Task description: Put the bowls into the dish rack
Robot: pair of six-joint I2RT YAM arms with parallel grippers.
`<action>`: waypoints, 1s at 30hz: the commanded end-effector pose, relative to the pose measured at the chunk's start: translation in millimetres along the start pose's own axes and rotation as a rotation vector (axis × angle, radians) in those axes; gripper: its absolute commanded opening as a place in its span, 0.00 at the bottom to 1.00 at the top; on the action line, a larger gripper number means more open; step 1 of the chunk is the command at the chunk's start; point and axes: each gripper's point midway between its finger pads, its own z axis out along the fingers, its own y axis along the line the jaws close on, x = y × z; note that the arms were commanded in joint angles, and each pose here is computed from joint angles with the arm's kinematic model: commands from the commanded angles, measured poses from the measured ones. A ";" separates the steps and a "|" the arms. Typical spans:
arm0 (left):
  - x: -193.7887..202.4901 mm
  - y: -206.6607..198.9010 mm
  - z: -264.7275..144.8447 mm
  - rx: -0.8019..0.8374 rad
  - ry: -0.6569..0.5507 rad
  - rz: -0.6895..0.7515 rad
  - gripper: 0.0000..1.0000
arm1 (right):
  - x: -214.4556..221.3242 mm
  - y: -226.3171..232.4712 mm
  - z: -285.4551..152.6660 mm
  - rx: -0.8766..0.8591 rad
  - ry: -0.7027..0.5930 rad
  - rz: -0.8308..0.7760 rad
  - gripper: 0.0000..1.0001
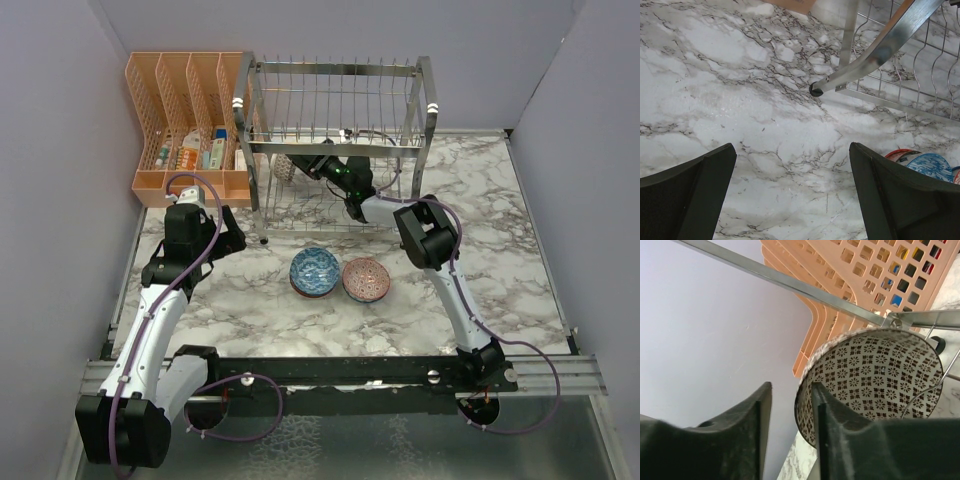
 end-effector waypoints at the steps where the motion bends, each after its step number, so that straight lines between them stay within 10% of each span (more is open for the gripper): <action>1: -10.8 -2.5 -4.0 -0.002 -0.028 0.016 0.99 | -0.7 7.8 -0.6 -0.052 0.010 -0.046 0.40; 23: -13.2 -1.1 -4.7 -0.005 -0.037 0.013 0.99 | -1.9 59.8 -37.9 -0.112 0.002 -0.082 0.52; 30: -13.9 1.2 -4.7 -0.010 -0.041 0.007 0.99 | 26.0 78.6 -49.5 -0.136 0.192 -0.027 0.52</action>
